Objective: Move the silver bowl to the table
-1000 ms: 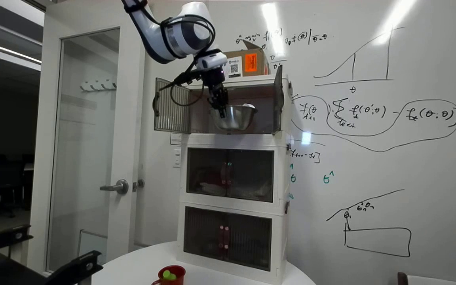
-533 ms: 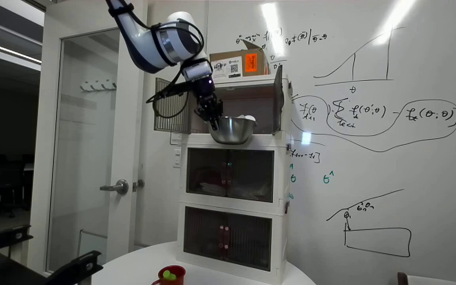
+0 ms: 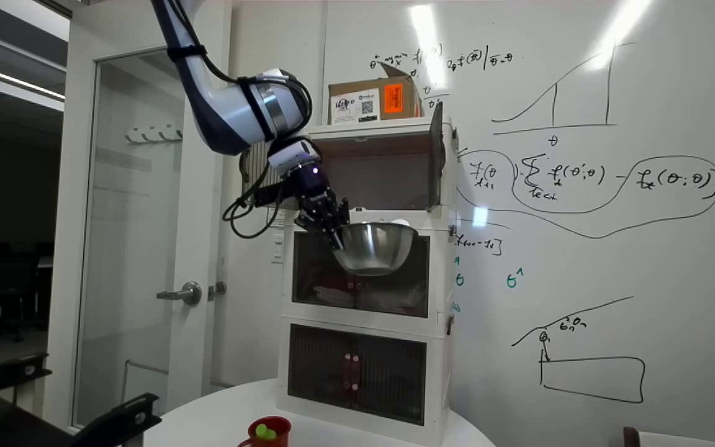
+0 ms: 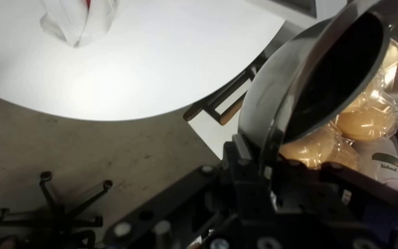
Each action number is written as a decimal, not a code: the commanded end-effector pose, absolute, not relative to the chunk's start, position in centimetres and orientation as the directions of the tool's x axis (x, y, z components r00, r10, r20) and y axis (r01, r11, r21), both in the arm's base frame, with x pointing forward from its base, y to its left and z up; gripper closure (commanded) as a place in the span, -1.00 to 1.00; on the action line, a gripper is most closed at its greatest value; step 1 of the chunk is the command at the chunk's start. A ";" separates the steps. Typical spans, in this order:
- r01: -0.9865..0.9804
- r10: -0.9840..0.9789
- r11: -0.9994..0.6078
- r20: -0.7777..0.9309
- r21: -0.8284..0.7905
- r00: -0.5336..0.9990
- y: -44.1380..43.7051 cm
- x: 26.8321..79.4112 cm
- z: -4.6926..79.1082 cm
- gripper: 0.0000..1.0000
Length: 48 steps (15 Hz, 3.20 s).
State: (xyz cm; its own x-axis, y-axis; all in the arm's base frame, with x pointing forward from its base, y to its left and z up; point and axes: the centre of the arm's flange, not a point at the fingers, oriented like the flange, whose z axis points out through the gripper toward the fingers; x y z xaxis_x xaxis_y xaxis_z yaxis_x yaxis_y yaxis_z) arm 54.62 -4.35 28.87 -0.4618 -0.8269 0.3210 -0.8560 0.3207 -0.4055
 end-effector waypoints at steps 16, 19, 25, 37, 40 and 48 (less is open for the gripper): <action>-0.854 -0.792 0.314 0.381 -0.414 -0.476 -5.2 55.1 20.3 0.97; -0.837 -0.804 0.331 0.334 -0.437 -0.492 -6.7 54.8 15.7 0.97; -0.799 -0.768 0.385 0.319 -0.461 -0.555 -9.6 53.8 6.8 0.97; -0.735 -0.726 0.527 0.223 -0.427 -0.650 -6.9 49.4 -12.8 0.97; -0.718 -0.716 0.538 0.210 -0.442 -0.666 -6.8 49.5 -13.8 0.97; -0.677 -0.722 0.528 0.148 -0.513 -0.675 -6.7 50.1 -13.8 -0.21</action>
State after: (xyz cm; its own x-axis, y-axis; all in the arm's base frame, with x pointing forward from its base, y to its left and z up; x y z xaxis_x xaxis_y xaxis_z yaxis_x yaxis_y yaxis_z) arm 49.70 -6.84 -13.40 -0.6881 -0.7038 0.1764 -0.6844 0.5488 -0.4800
